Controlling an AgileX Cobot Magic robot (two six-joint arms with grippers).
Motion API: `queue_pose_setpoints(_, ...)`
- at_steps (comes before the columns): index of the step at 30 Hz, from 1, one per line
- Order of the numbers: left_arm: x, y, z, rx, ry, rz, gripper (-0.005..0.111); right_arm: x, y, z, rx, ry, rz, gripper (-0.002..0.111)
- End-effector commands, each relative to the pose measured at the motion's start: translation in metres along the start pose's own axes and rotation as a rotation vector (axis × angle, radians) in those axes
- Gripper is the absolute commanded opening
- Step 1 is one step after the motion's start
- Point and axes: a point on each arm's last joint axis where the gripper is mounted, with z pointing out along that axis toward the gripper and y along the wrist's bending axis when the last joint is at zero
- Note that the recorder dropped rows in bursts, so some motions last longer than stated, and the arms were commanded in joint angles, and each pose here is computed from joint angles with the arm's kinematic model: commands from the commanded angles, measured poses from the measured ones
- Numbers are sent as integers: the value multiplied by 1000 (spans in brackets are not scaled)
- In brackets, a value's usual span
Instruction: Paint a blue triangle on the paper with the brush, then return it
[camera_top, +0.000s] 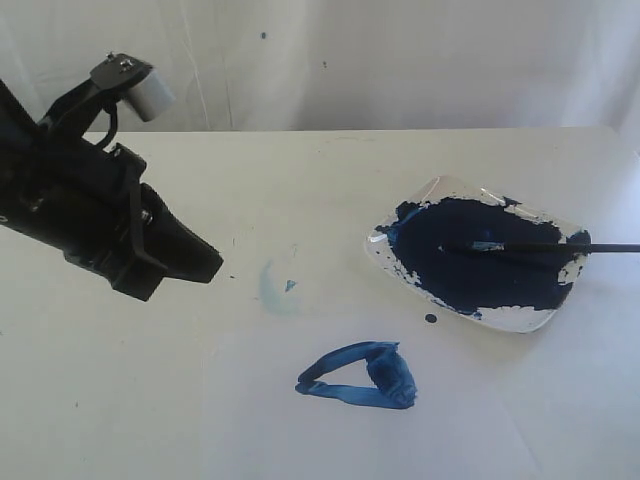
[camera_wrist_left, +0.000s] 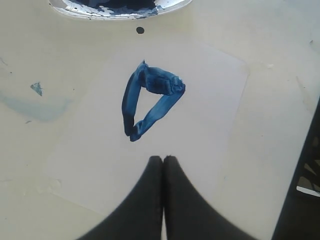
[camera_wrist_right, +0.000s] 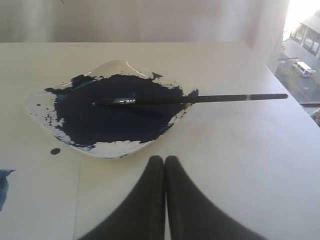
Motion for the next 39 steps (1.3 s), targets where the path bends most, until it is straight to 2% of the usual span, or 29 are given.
queue_pose_setpoints(1, 1, -2, -2, 11, -9, -9, 0, 0, 2, 0, -37, -11, 8, 0)
queue_pose_setpoints(10, 1, -2, -2, 11, -9, -9, 0, 0, 4, 0, -77, -8, 116, 0)
queue_pose_setpoints(39, 1, -2, -2, 11, -9, -9, 0, 1, 5, 0, -77, 4, 117, 0)
